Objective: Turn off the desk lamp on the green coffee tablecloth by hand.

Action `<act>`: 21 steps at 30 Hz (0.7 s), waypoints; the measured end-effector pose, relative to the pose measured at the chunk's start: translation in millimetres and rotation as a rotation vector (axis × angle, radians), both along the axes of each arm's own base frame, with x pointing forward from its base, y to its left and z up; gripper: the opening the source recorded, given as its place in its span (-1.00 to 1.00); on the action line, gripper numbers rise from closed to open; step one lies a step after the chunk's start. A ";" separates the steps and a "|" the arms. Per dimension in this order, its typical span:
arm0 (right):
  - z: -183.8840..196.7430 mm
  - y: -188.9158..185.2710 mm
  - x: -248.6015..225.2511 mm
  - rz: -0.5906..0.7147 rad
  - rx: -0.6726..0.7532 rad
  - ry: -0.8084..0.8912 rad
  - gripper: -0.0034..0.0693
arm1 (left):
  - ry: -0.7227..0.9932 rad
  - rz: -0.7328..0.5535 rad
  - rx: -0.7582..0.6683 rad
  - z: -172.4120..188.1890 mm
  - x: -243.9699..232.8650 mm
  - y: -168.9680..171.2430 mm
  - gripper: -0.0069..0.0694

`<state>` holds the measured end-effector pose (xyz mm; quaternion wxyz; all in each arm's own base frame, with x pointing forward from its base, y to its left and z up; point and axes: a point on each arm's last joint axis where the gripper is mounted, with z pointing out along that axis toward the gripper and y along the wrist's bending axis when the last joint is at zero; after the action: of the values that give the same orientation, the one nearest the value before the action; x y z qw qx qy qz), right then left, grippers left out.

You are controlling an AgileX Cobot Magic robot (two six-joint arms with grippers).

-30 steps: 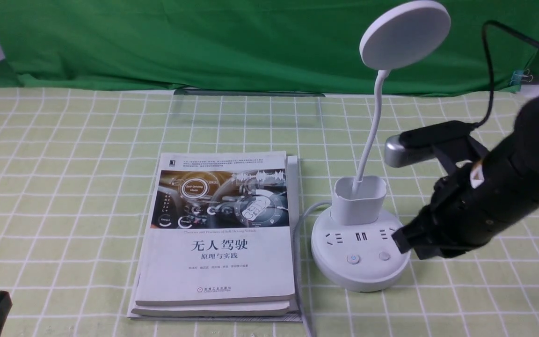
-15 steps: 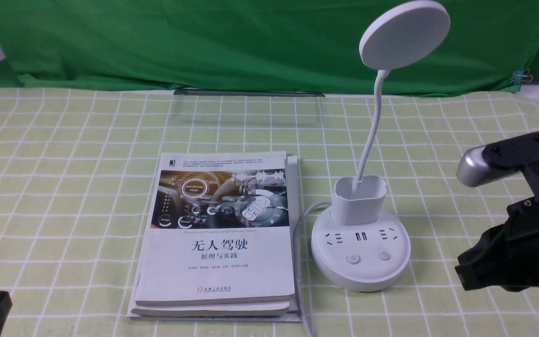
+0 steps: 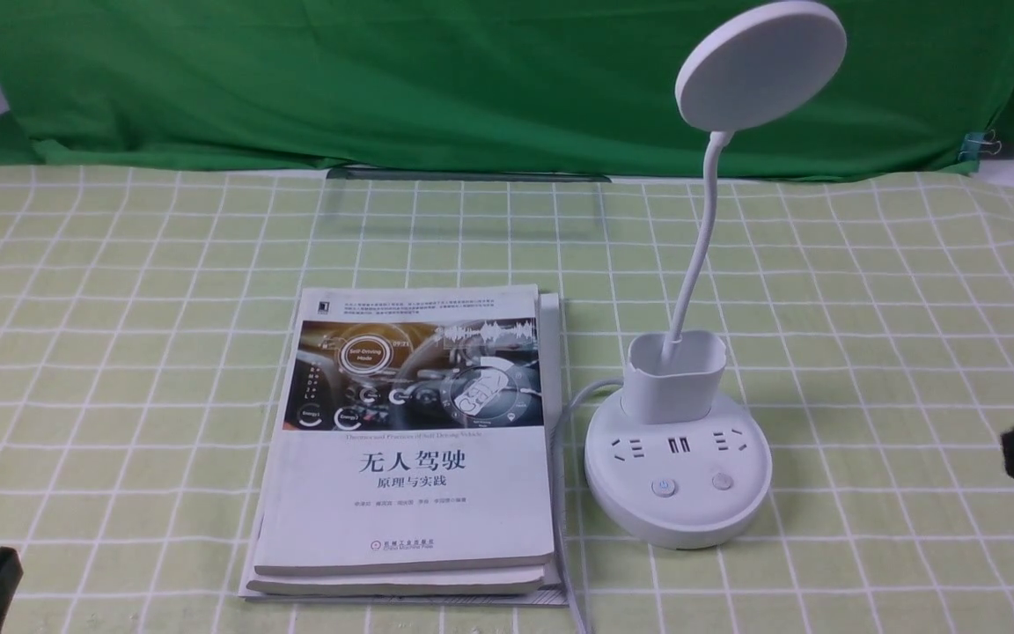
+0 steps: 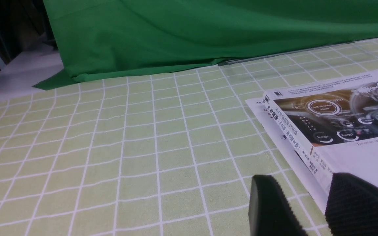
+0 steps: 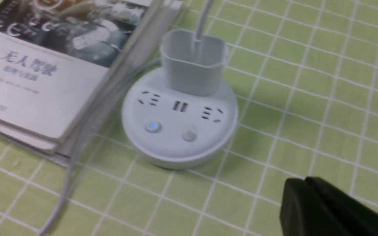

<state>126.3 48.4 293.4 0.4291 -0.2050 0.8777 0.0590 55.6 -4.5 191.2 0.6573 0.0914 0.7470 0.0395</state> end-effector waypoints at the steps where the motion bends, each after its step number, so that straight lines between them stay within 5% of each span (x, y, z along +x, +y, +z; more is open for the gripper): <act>1: -10.3 -9.7 -10.7 -0.043 0.012 -0.034 -0.79 | 0.000 0.000 0.000 0.0 0.0 0.0 -0.18; 13: -106.0 -42.8 -71.1 -0.238 0.030 -0.291 -0.79 | 0.000 0.000 0.000 0.0 0.0 0.0 -0.18; 21: -118.9 -43.2 -74.2 -0.240 0.044 -0.352 -0.79 | 0.000 0.000 0.000 0.0 0.0 0.0 -0.18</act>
<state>52.1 5.2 174.5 0.5842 -0.0968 0.8058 -0.0099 55.6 -4.5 191.2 0.6573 0.0914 0.7470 0.0395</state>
